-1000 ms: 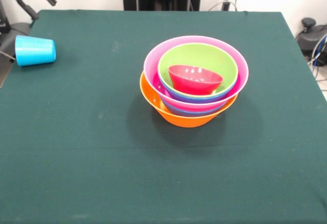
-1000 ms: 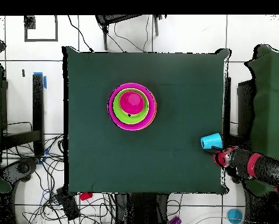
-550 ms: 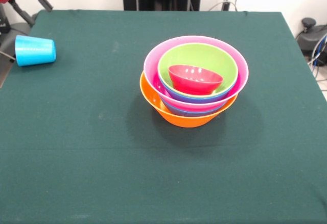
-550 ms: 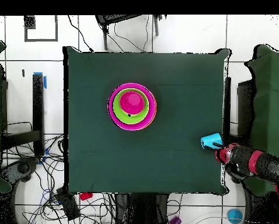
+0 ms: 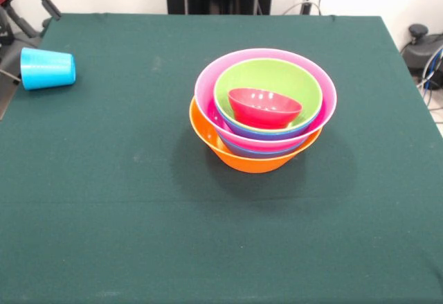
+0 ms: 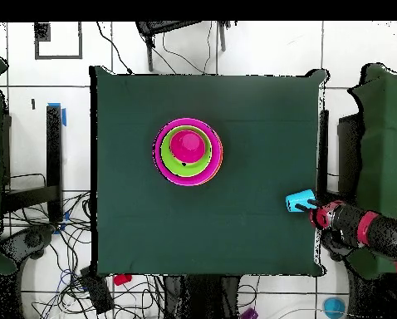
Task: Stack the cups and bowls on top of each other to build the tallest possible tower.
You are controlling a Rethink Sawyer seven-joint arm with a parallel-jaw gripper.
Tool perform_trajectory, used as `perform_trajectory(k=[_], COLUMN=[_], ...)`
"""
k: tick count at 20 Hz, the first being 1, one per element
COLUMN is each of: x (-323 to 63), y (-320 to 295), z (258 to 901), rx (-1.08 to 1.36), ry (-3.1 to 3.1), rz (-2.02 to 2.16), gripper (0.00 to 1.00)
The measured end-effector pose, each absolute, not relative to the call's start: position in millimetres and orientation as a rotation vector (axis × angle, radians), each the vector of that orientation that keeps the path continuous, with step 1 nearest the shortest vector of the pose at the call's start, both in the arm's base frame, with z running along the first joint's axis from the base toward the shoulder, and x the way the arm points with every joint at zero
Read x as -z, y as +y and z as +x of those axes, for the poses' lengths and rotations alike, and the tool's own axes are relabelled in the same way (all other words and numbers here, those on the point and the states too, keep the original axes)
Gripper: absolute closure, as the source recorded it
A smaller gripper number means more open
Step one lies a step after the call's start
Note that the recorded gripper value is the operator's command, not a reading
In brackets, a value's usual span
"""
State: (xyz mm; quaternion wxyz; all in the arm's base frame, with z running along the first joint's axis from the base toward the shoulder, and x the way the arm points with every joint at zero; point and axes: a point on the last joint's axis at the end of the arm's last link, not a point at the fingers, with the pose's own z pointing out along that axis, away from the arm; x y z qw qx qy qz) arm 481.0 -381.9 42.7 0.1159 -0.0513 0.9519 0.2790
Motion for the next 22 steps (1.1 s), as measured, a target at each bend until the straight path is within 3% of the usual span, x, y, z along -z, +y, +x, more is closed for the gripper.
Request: perform_trajectory(k=[22], x=[-15.3], y=[-393.5], z=[501.1], rx=[-0.794], ry=[2.691], rz=[-0.166], gripper=[0.0])
